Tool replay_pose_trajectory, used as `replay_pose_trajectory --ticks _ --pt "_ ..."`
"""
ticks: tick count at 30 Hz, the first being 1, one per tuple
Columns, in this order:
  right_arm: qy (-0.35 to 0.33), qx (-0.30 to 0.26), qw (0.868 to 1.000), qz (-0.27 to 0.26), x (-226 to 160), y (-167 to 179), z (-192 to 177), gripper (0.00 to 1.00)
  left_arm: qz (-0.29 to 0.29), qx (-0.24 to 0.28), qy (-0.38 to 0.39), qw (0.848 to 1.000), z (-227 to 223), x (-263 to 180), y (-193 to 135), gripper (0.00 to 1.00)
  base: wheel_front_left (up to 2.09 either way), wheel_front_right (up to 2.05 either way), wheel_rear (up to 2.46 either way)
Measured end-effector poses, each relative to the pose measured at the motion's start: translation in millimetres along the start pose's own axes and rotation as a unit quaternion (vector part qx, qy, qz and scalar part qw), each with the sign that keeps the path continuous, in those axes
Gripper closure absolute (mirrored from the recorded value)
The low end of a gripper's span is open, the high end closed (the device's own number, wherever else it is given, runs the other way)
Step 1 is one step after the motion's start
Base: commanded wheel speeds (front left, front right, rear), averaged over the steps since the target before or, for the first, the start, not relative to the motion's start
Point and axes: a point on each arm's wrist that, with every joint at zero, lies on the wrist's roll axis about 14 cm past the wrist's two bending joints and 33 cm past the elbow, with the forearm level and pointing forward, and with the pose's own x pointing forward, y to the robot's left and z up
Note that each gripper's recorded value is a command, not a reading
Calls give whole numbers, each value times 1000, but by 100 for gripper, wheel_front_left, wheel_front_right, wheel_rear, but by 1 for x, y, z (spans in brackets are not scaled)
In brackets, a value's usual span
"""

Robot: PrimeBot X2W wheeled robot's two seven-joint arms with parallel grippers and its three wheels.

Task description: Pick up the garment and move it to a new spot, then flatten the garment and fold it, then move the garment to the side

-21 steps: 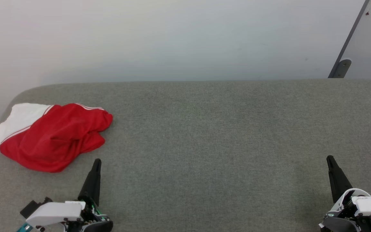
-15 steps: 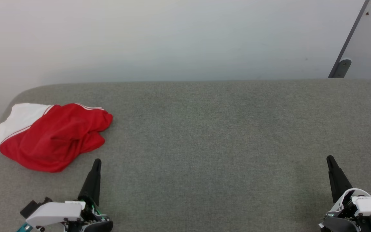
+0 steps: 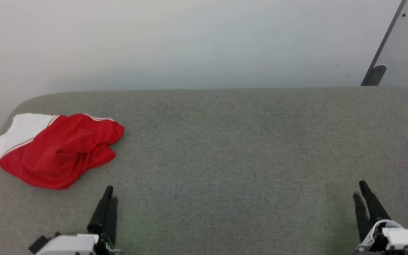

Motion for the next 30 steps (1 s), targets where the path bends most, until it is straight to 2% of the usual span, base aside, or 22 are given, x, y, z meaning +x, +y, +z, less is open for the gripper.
replay_pose_trajectory --ticks 3,8,14,22,30 --pt "-3 2 1000 -16 -4 -11 0 0 15 -2 -2 1000 0 -4 11 0 0 0 0" --pt "0 0 1000 -6 4 -3 -6 0 5 13 -10 1000 8 0 2 0 0 0 0" --pt "7 -25 1000 2 15 5 -15 0 -5 66 -20 998 18 5 -8 0 0 0 0" --pt "17 -120 993 9 27 14 -20 0 -9 172 -26 985 28 9 -16 0 0 0 0" --pt "19 -227 973 16 33 19 -23 0 -16 272 -37 962 35 10 -24 0 0 0 0"
